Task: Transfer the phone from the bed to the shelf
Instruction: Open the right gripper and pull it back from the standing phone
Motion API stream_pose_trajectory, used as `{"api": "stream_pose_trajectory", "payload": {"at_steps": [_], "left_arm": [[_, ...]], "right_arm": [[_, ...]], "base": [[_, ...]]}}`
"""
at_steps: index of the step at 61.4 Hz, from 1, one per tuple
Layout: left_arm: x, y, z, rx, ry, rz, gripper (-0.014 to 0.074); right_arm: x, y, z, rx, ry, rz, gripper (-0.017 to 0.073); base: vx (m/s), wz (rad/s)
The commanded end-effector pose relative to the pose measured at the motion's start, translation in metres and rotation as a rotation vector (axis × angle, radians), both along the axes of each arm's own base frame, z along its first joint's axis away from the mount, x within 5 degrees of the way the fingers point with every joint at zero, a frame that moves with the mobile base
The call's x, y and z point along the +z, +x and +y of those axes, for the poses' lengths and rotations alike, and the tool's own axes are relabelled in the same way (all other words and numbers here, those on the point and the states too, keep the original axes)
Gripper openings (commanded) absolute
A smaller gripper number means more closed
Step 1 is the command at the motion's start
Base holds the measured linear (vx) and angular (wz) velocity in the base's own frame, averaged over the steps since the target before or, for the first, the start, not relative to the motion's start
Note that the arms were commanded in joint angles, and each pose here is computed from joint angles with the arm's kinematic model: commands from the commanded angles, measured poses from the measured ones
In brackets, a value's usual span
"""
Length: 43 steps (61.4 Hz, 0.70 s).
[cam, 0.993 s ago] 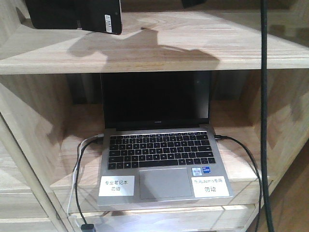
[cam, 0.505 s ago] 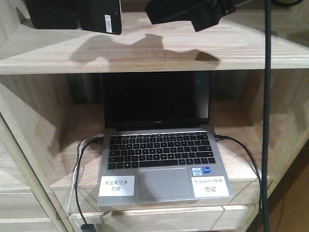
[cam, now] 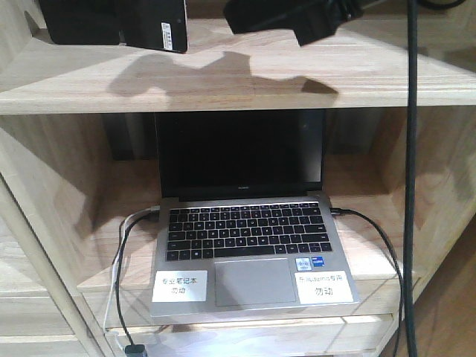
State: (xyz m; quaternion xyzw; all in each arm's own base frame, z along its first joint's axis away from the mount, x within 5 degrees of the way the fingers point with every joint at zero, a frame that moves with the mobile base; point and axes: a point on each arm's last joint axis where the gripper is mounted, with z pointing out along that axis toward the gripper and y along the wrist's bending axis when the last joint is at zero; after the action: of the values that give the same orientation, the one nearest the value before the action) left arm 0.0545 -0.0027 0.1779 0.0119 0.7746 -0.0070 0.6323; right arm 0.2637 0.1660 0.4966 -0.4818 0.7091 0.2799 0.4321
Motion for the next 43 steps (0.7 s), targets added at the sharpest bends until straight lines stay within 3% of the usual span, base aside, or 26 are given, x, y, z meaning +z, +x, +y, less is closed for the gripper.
{"api": "stream_pose_trajectory", "payload": {"at_steps": [1,8,26,43], "left_arm": [[0.006,0.001,0.001,0.007,-0.011,-0.075,0.0001],[0.006,0.001,0.001,0.007,-0.011,-0.075,0.0001],[0.006,0.001,0.001,0.007,-0.011,-0.075,0.0001],[0.006,0.001,0.001,0.007,-0.011,-0.075,0.0001]], "right_arm": [[0.028,-0.011,-0.005,-0.041,0.127,-0.099,-0.0004],[0.034,-0.010,-0.007,-0.085,0.170,-0.136,-0.0004],[0.052,-0.028,-0.025,-0.226,0.219,-0.275,-0.0004],[-0.015,-0.039,-0.053,-0.519,0.304,-0.310,-0.0004]], "base": [[0.00,0.00],[0.00,0.00],[0.00,0.00],[0.00,0.00]]}}
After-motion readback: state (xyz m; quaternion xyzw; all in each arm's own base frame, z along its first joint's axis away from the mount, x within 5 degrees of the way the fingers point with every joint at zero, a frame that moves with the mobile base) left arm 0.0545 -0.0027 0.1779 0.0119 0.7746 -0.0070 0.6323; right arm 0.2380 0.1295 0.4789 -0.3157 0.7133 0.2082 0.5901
